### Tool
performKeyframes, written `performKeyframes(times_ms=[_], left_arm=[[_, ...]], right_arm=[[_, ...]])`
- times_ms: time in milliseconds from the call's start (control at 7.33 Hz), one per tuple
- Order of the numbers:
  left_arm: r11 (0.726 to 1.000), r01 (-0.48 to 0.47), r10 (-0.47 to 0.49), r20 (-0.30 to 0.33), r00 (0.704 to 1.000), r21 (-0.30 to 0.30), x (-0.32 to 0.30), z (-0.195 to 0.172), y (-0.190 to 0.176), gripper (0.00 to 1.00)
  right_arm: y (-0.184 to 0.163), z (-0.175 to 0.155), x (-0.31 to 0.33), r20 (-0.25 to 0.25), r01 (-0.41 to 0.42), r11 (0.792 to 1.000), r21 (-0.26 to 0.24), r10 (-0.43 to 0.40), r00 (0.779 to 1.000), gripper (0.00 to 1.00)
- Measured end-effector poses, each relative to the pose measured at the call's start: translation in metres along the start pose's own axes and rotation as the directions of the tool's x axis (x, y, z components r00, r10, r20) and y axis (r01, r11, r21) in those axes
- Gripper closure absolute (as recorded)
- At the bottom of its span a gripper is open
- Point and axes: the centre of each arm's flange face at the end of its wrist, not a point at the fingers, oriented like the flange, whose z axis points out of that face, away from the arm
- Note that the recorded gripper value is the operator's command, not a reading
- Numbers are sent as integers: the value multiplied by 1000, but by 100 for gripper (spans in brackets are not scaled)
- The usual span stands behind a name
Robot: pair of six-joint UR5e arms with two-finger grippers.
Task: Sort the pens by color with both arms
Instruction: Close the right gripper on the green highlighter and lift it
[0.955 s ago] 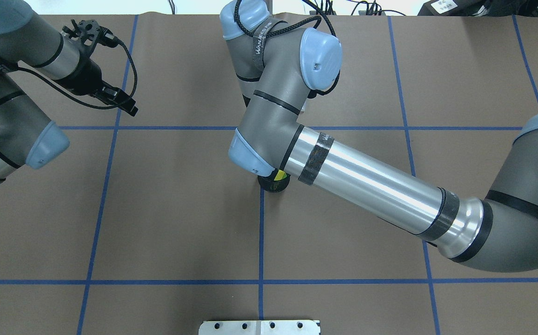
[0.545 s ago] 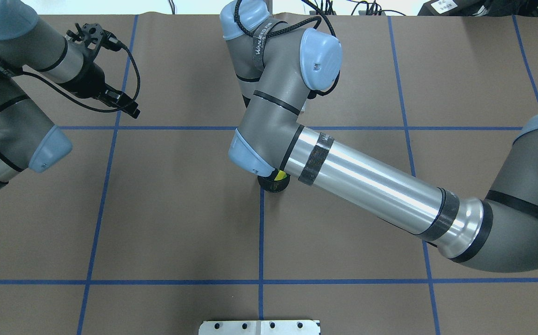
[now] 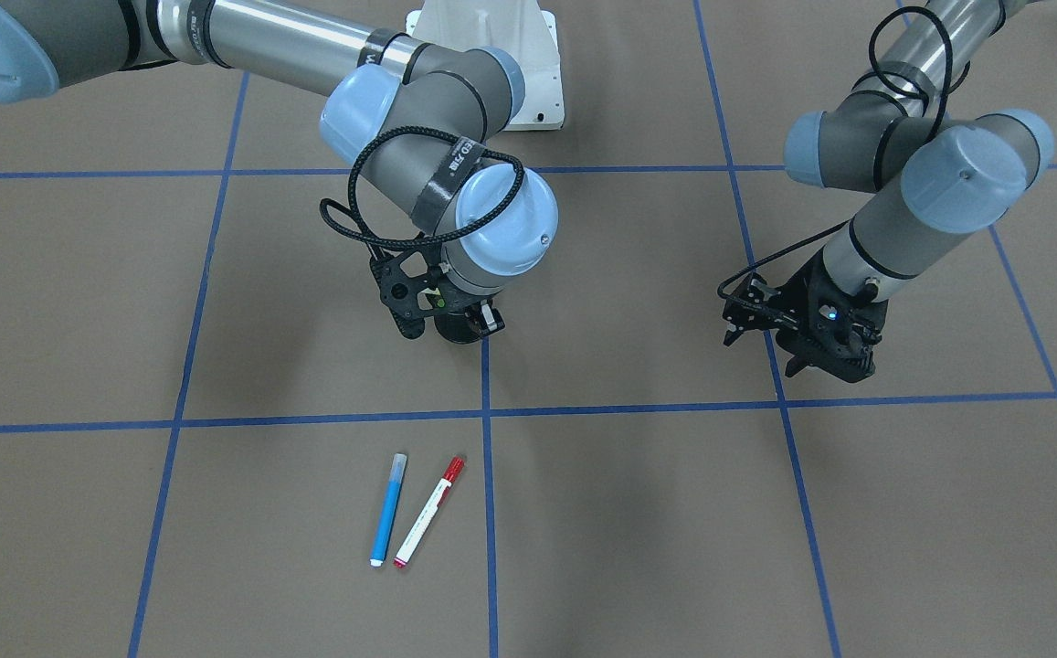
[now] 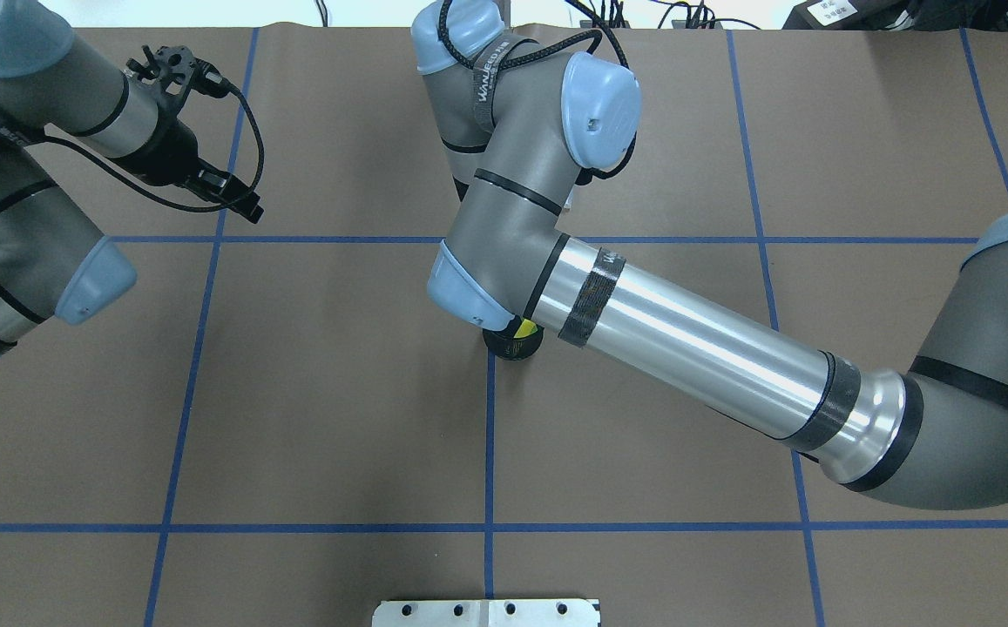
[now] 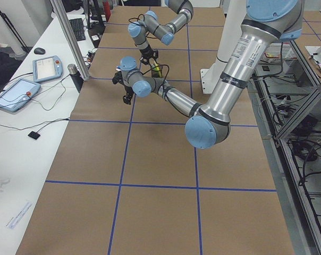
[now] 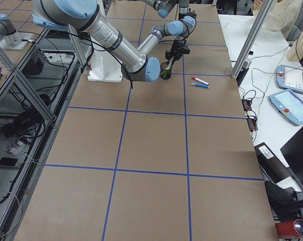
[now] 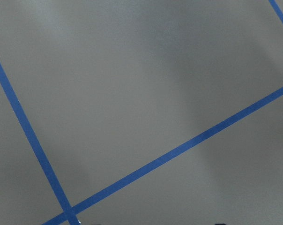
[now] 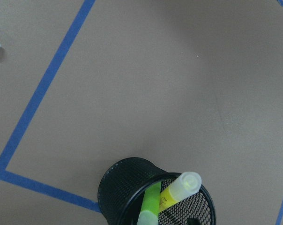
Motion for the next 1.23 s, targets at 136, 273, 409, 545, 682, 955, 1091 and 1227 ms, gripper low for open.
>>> performKeyframes(times_ms=[136, 273, 409, 545, 682, 955, 1091, 1227], left_arm=[[1000, 0, 0, 0, 1000, 0, 0, 0, 0, 15], [1000, 0, 0, 0, 1000, 0, 0, 0, 0, 15], [1000, 0, 0, 0, 1000, 1, 1, 0, 0, 15], [1000, 0, 0, -1, 1000, 2, 1, -1, -1, 15], [1000, 1, -1, 0, 1000, 2, 1, -1, -1, 15], [1000, -1, 1, 1, 1000, 0, 3, 2, 0, 15], [1000, -2, 2, 1, 1000, -1, 4, 3, 1, 15], [1000, -3, 3, 3, 1000, -1, 5, 5, 1, 15]], right_arm=[[-1, 2, 0, -3, -2, 1000, 0, 2, 1000, 47], [-2, 3, 1, -7, -4, 1000, 1, 4, 1000, 52], [-3, 4, 2, -11, -6, 1000, 3, 6, 1000, 58], [-2, 3, 3, -13, -7, 1000, 3, 7, 1000, 61], [-2, 2, 4, -16, -9, 1000, 4, 9, 1000, 67], [-2, 1, 4, -16, -9, 1000, 4, 9, 1000, 80], [-2, 1, 4, -17, -10, 1000, 4, 10, 1000, 86], [-2, 1, 5, -17, -9, 1000, 4, 10, 1000, 92]])
